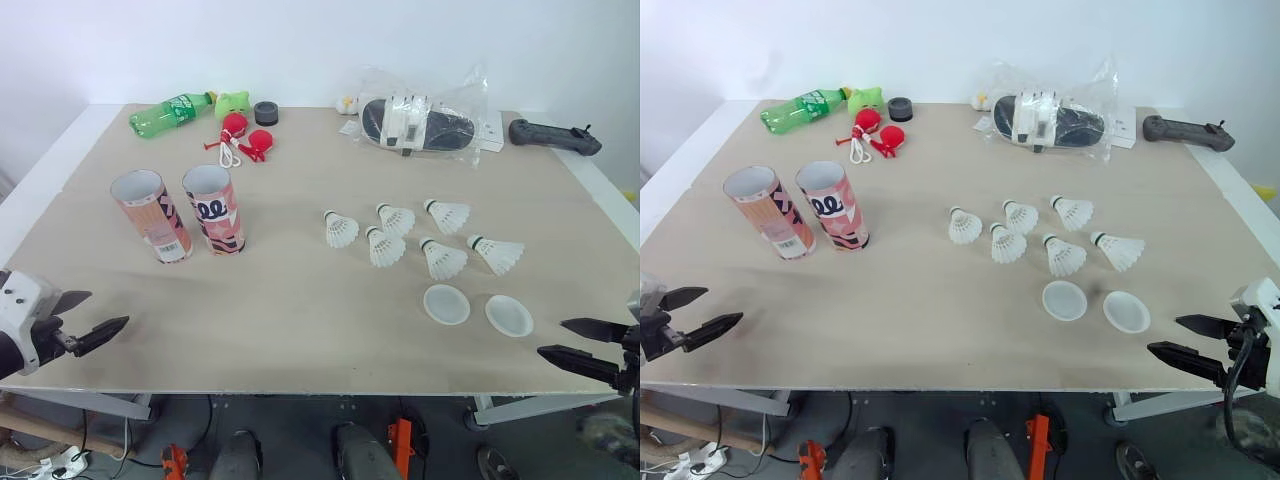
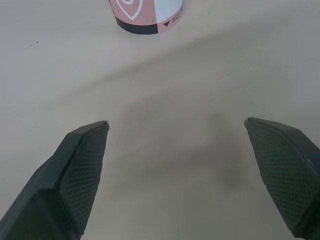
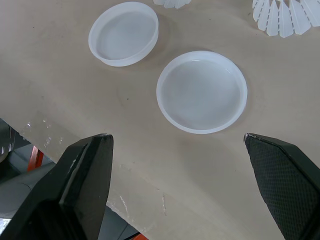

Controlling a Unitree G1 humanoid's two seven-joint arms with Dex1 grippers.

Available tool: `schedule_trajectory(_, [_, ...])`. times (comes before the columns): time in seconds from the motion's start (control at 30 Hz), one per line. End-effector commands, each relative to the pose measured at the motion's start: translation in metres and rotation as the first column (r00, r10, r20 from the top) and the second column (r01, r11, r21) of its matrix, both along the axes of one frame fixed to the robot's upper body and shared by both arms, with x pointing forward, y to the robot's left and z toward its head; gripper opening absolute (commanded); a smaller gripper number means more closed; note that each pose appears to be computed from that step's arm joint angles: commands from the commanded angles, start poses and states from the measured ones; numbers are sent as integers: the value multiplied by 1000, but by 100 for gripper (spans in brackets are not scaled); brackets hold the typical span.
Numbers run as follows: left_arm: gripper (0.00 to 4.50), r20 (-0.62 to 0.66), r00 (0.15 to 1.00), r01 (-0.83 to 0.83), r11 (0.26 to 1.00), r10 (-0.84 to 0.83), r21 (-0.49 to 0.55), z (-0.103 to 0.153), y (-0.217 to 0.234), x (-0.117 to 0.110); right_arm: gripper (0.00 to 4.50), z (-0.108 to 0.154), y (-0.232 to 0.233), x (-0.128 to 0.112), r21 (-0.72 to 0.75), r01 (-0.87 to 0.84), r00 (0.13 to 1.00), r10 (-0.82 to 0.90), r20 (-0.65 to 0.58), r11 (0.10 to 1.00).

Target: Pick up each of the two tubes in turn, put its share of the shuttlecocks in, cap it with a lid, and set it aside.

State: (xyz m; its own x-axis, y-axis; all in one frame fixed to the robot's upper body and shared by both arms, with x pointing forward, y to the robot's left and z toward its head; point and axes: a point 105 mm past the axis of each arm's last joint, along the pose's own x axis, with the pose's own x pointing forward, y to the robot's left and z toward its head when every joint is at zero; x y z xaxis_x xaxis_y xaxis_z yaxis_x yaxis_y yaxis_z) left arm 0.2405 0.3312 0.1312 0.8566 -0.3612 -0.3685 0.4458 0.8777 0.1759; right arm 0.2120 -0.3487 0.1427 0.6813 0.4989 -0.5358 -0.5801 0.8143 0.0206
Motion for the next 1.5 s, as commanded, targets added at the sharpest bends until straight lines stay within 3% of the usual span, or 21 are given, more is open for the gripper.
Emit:
schedule_trajectory(0.03, [450,33,999,4,1000,-4,14,9,0,2,448,9,0,2,-8,-8,999,8,31,1000])
schedule_trajectory(0.7, [450,34,999,-22,1000,21,13,9,4,3,448,7,-2,2,3,-6,1000,6,22,1000])
schedule_trajectory(0.8, [450,52,998,-26,1000,26,7,10,1,5,448,18,7,6,77,-22,997,16,78,997])
schedule_trajectory(0.97, [450,180,981,-62,996,73,-63,16,-14,18,448,56,65,24,163,-203,957,160,241,966])
schedule_trajectory(1.13, [450,266,954,-117,987,141,-106,4,-37,31,448,88,147,37,163,-430,844,332,421,888])
schedule_trajectory(1.3, [450,315,915,-207,964,252,-168,-5,-50,50,448,99,216,44,130,-562,739,426,521,817])
schedule_trajectory(1.5, [450,336,879,-278,937,337,-214,-9,-63,76,448,91,252,49,60,-636,671,512,537,770])
